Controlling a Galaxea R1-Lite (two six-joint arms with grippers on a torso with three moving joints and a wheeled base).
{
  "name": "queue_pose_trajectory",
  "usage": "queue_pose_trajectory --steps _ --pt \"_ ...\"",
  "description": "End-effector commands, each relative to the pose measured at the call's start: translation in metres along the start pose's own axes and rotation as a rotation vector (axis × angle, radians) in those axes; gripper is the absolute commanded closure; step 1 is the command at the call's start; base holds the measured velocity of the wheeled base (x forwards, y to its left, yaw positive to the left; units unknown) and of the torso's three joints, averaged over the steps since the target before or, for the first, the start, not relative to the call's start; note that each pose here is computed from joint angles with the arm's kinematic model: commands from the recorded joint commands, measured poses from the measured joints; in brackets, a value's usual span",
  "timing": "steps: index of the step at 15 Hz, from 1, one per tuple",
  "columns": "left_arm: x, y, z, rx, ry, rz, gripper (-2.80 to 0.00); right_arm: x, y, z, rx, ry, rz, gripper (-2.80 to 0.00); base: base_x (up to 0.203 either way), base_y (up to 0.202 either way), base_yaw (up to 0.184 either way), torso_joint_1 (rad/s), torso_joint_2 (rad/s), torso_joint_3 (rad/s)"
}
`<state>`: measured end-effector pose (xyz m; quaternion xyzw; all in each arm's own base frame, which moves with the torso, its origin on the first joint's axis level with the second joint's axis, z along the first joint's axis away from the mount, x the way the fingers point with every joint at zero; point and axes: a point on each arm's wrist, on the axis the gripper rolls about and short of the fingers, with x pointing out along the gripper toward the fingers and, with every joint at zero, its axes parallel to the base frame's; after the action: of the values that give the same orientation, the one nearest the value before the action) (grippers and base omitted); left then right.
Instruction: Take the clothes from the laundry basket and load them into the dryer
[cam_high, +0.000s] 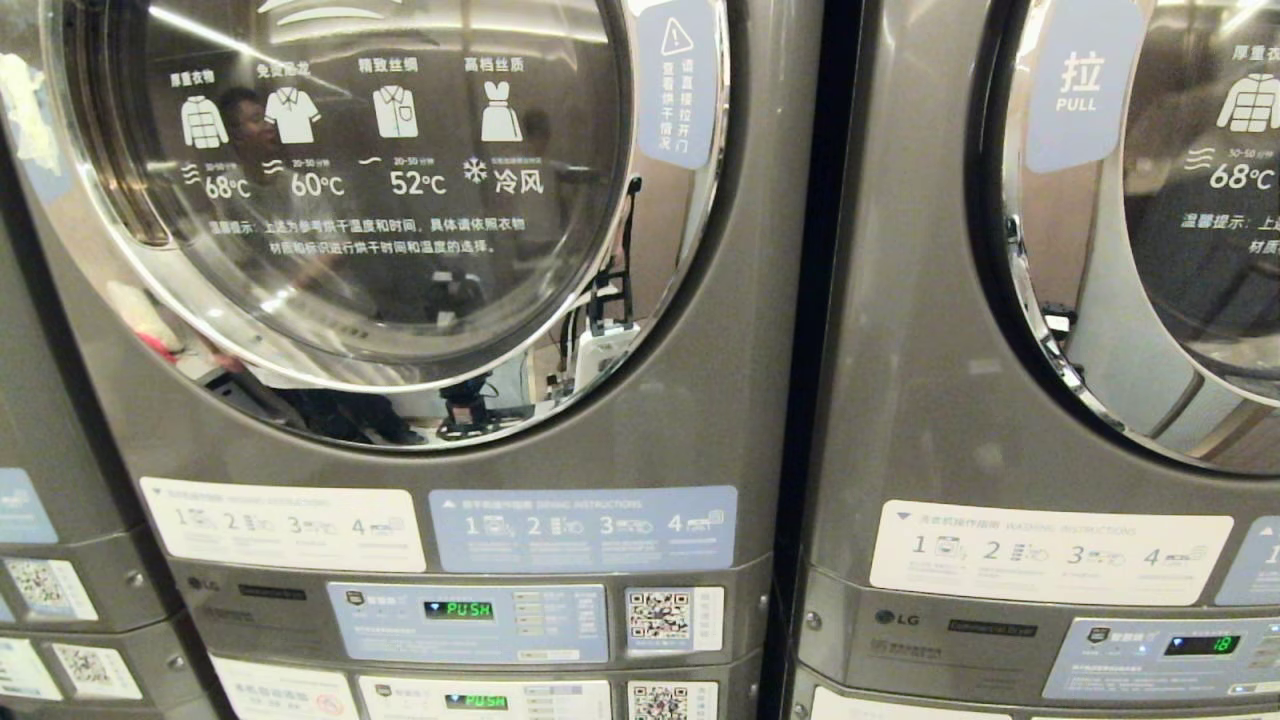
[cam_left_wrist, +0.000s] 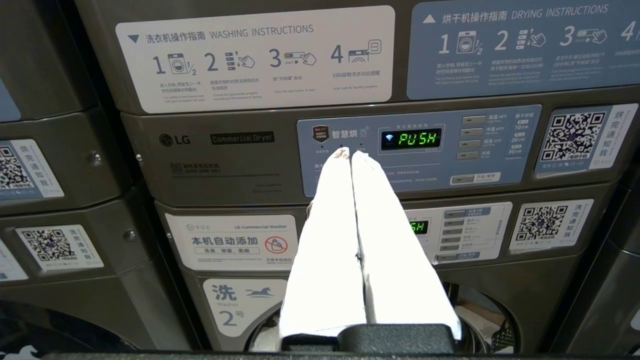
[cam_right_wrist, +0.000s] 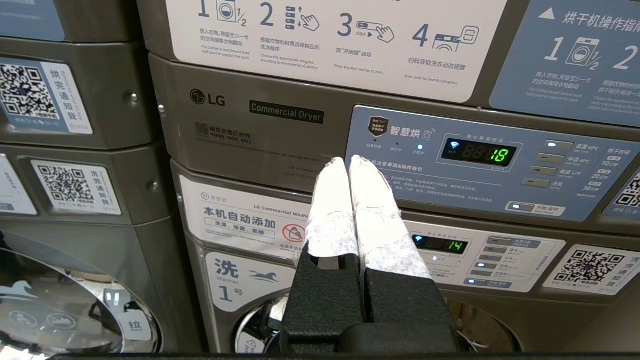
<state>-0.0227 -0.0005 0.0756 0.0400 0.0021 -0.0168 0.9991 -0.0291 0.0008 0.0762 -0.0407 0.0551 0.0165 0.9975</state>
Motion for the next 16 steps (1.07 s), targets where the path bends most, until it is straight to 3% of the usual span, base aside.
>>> queue_pose_trajectory --steps 1,6,12,16 --pt "-0.0001 0.0000 -0.0001 0.007 -0.001 -0.002 0.00 -0.0001 0.0000 -0.0001 -0.001 0.000 0.001 0.00 0.000 0.000 0.000 0.000 0.00 0.000" --pt "-0.0001 0.0000 0.0000 0.004 -0.002 0.000 0.00 -0.0001 0.0000 -0.0001 -0.002 0.000 0.001 0.00 -0.013 0.000 0.001 0.001 0.00 0.000" --pt "-0.0001 0.0000 0.0000 0.006 -0.003 -0.002 0.00 0.0001 0.0001 -0.0004 -0.002 0.002 0.002 0.00 -0.175 0.000 0.000 -0.006 0.01 0.007" --pt "-0.0001 0.0000 0.0000 0.003 -0.002 0.000 0.00 0.0001 -0.0002 -0.0005 -0.010 0.003 -0.010 0.00 0.000 0.000 0.000 0.008 0.00 0.000"
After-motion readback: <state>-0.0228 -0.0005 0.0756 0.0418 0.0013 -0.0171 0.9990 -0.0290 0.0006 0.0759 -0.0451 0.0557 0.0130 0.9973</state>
